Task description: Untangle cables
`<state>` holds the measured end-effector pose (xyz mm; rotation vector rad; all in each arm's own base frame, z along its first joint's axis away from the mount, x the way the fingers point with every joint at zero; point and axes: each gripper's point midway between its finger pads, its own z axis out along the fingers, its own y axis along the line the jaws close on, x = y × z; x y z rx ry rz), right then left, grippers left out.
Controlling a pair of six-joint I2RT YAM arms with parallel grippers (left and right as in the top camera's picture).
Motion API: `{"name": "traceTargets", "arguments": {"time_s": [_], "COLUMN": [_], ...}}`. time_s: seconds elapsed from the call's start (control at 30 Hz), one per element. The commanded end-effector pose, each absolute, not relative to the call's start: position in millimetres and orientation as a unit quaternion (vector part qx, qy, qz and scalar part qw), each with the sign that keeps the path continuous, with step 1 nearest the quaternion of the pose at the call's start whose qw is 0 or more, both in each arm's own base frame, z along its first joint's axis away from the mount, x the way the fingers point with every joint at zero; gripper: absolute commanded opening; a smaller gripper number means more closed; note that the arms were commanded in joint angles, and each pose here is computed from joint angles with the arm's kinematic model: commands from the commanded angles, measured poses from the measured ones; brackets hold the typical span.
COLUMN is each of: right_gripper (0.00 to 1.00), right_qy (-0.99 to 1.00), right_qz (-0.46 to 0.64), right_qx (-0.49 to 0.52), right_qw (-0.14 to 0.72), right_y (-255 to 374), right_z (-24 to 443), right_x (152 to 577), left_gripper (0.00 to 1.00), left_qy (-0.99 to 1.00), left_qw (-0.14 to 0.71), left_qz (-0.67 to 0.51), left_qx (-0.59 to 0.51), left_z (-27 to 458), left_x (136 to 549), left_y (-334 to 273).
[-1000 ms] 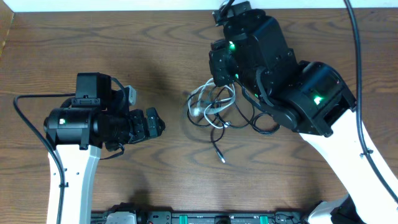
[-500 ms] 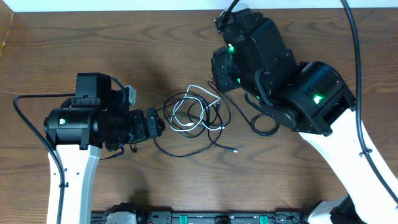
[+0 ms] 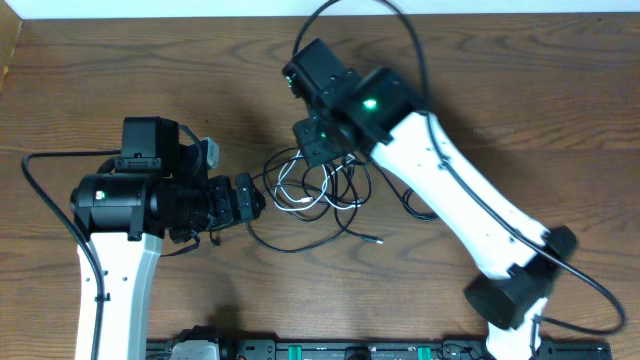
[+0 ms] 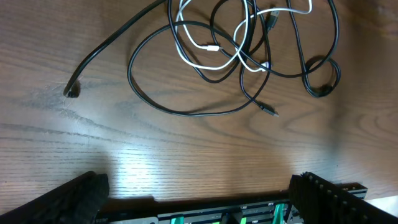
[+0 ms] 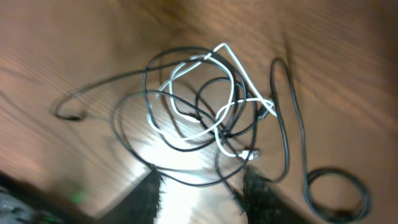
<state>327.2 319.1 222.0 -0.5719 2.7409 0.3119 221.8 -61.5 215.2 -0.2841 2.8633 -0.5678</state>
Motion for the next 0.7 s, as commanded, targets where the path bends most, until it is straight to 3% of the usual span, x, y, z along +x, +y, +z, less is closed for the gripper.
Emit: {"name": "traceTargets", "arguments": {"time_s": [0.0,0.13,0.2,0.53,0.67], "right_gripper": [0.58,0.63,0.7,0.79,0.77], "right_qy": [0.959,0.945,0.933,0.903,0.902], "right_qz": [0.084,0.039,0.025,-0.035,-0.042], "right_qx": [-0.227,-0.287,-0.327,-0.407,-0.414], "right_qw": [0.15,0.155,0.149,0.134,0.118], "right_y": [327,328,330,322,319], "right_z": [193,163,150,112,94], "right_x": [337,354,358,375,379], "left_gripper": [0.98,0.98,0.98,0.98,0.98], "left_qy": [0.971,0.971,0.971,0.971,0.971], "left_qw": [0.111,0.111,0.111,0.111,0.111], "left_qz": [-0.19,-0.19,-0.19,-0.19,-0.19], "left_qx": [-0.091,-0.091,-0.091,-0.091,-0.091], "left_z": [220,220,220,220,220], "left_x": [224,224,224,224,224], "left_y": [-61,-61,-61,-61,-61]}}
